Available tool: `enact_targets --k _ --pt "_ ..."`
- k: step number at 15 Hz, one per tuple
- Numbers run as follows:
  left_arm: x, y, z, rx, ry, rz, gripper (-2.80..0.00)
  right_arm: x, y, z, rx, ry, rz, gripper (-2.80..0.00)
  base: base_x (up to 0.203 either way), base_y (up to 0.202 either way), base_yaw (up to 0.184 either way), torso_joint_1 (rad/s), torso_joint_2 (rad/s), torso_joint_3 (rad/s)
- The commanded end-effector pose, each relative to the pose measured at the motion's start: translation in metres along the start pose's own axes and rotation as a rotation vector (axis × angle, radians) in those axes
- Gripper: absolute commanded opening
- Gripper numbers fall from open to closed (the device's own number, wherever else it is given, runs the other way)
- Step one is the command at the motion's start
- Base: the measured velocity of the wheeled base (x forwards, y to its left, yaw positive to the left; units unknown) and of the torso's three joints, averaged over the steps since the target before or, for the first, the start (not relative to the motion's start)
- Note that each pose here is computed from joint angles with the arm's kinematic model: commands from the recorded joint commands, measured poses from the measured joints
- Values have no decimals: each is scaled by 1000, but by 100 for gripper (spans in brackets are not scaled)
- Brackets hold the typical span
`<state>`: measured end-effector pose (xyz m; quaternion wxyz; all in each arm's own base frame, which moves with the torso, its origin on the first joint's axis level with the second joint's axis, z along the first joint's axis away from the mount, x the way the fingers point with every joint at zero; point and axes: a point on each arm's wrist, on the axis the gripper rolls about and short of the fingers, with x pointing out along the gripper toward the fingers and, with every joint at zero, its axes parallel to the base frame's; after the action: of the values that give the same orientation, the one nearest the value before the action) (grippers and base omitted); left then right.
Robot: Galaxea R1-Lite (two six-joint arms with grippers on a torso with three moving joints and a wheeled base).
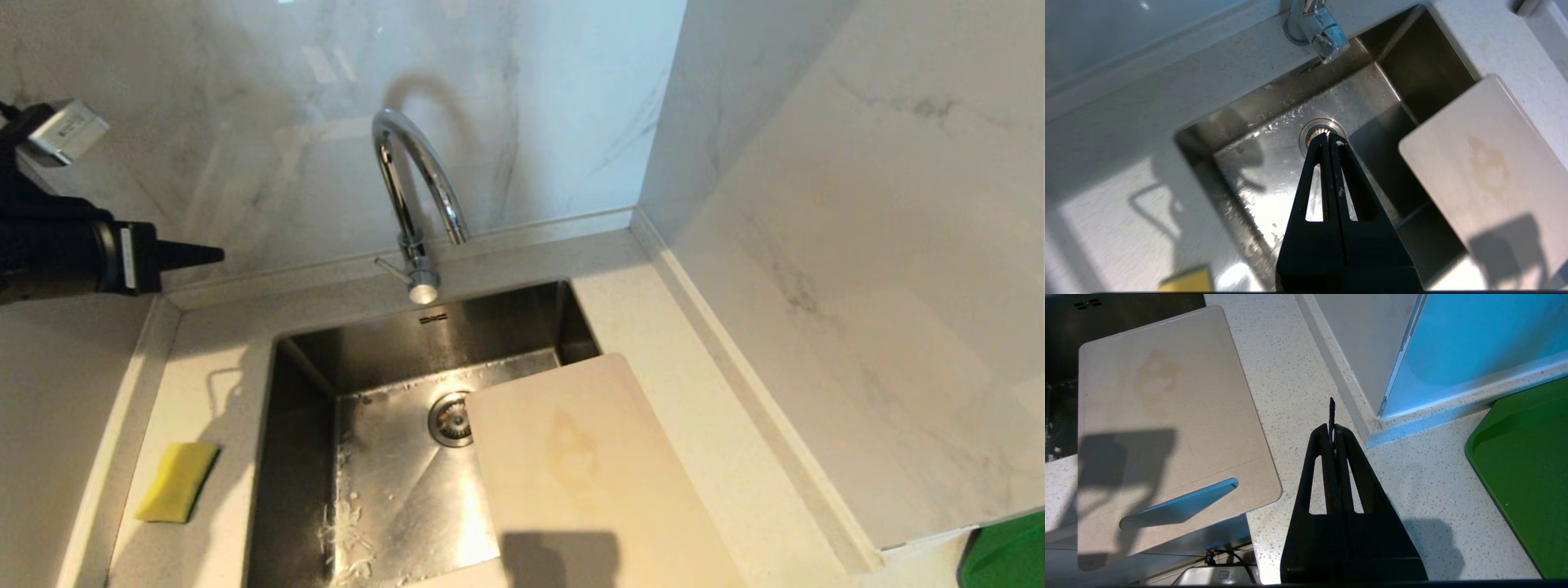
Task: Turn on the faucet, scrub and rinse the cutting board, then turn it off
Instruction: Turn on the tap
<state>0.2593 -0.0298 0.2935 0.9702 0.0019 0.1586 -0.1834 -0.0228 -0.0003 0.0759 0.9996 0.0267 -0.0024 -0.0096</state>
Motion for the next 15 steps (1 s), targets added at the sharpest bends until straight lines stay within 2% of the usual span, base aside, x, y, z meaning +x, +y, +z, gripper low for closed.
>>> enact_targets --k 1,4,8,10,11,15 --pt "55 6 -6 -29 73 -16 -280 0 0 0 0 0 0 -280 0 0 0 0 0 0" --pt "88 -2 -3 -46 79 4 -280 0 0 0 0 0 0 -280 0 0 0 0 0 0" --pt "120 2 -4 -88 81 16 -280 0 0 0 0 -1 -1 -280 0 0 0 0 0 0" --pt "138 6 -4 -89 24 24 -280 0 0 0 0 0 0 -280 0 0 0 0 0 0" --pt "145 8 -1 -106 -6 39 -280 0 0 0 0 0 -1 -280 0 0 0 0 0 0" --pt "167 13 4 -204 -44 82 -280 0 0 0 0 0 1 -280 0 0 0 0 0 0"
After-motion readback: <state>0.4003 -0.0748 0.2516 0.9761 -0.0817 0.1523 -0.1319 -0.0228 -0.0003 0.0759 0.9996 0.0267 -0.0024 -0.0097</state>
